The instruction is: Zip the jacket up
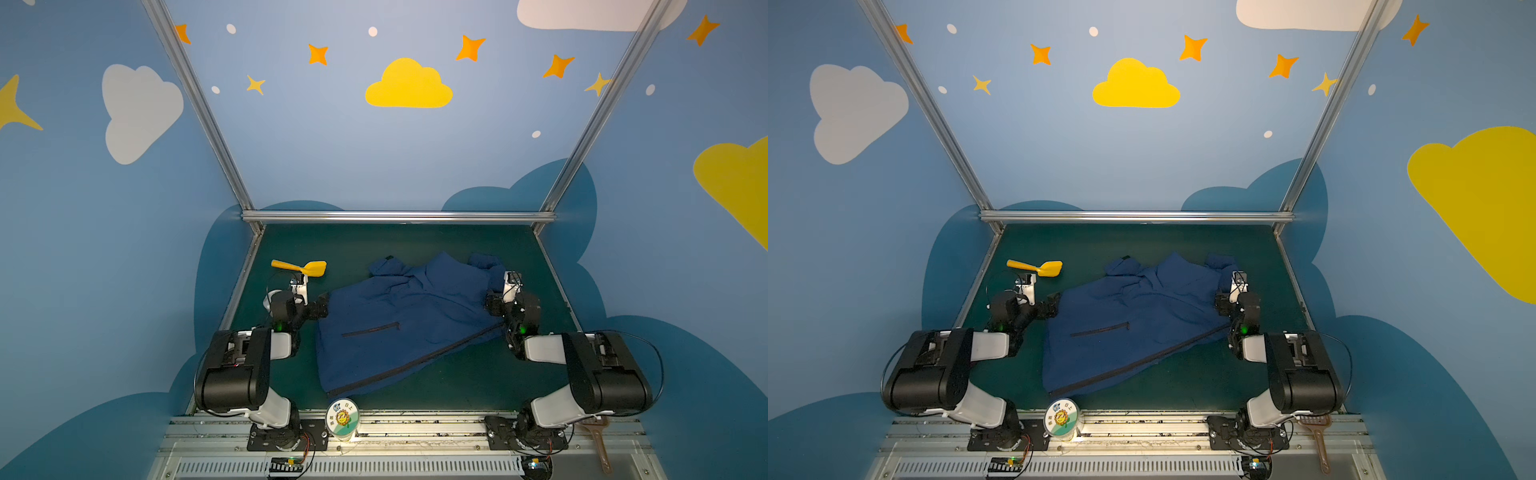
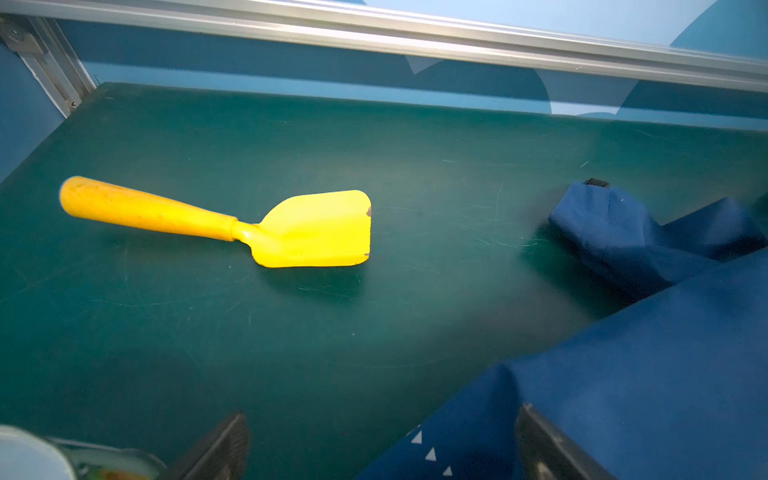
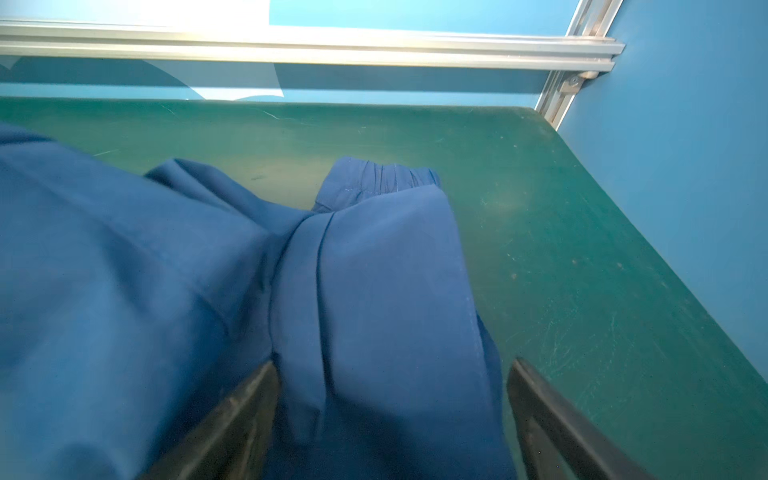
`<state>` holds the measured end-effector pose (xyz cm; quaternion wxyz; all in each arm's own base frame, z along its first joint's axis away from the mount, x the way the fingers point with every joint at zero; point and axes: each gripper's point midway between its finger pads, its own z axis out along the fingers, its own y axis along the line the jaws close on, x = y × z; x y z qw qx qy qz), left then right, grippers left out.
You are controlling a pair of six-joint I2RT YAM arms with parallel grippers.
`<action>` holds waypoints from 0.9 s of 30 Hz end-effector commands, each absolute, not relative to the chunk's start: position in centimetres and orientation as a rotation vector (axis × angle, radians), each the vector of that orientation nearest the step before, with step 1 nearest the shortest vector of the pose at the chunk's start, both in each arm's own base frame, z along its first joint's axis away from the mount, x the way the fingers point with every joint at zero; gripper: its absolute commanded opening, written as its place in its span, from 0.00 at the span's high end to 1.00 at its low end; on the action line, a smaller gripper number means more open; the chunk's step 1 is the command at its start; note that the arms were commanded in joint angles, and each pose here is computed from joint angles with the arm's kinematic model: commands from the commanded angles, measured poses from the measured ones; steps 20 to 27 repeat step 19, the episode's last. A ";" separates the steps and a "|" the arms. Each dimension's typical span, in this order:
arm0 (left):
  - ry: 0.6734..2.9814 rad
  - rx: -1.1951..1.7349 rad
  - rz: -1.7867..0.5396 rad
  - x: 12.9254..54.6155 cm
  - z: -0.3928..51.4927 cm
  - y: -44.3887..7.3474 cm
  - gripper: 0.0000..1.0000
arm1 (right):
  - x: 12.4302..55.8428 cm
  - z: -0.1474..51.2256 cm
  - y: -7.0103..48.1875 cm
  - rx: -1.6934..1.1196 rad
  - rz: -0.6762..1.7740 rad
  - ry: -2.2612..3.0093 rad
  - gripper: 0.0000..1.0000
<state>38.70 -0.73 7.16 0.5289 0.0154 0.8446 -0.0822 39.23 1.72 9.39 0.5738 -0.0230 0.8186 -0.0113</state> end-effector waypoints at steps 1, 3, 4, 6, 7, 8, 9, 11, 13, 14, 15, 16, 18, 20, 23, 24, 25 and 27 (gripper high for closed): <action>1.981 0.065 -0.196 39.2 8.3 -1.0 0.01 | 39.4 9.1 2.1 -0.062 0.008 1.940 0.13; 1.979 0.067 -0.196 39.2 8.4 -1.0 0.01 | 39.4 9.1 2.1 -0.062 0.010 1.939 0.13; 1.978 0.067 -0.196 39.2 8.4 -1.0 0.01 | 39.5 9.1 2.1 -0.065 0.015 1.940 0.13; 1.977 0.067 -0.196 39.2 8.4 -1.0 0.01 | 39.5 9.1 2.1 -0.065 0.018 1.942 0.13; 1.977 0.067 -0.194 39.2 8.4 -1.0 0.01 | 39.5 9.1 2.1 -0.065 0.017 1.941 0.13; 1.979 0.065 -0.195 39.2 8.4 -1.0 0.01 | 39.5 9.1 2.0 -0.064 0.017 1.942 0.13; 1.978 0.066 -0.194 39.2 8.4 -1.0 0.01 | 39.5 9.1 2.0 -0.063 0.017 1.942 0.13; 1.978 0.067 -0.193 39.2 8.4 -1.0 0.01 | 39.5 9.1 2.0 -0.063 0.016 1.941 0.13; 1.979 0.066 -0.192 39.2 8.4 -1.0 0.01 | 39.5 9.1 2.1 -0.064 0.021 1.944 0.13; 1.978 0.067 -0.191 39.3 8.4 -1.0 0.01 | 39.5 9.1 2.1 -0.066 0.021 1.944 0.13; 1.980 0.065 -0.191 39.2 8.3 -1.0 0.01 | 39.6 9.0 2.1 -0.064 0.024 1.949 0.13; 1.981 0.066 -0.189 39.3 8.3 -1.0 0.01 | 39.6 9.0 2.0 -0.061 0.041 1.952 0.13; 1.980 0.066 -0.183 39.2 8.3 -1.0 0.01 | 39.6 9.0 2.1 -0.065 0.048 1.952 0.13; 1.980 0.064 -0.180 39.3 8.3 -1.0 0.01 | 39.5 9.1 2.0 -0.063 0.047 1.947 0.13; 1.980 0.064 -0.180 39.3 8.3 -1.0 0.01 | 39.5 9.1 2.0 -0.063 0.047 1.947 0.13; 1.980 0.064 -0.180 39.3 8.3 -1.0 0.01 | 39.5 9.1 2.0 -0.063 0.047 1.947 0.13; 1.980 0.064 -0.180 39.3 8.3 -1.0 0.01 | 39.5 9.1 2.0 -0.063 0.047 1.947 0.13; 1.980 0.064 -0.180 39.3 8.3 -1.0 0.01 | 39.5 9.1 2.0 -0.063 0.047 1.947 0.13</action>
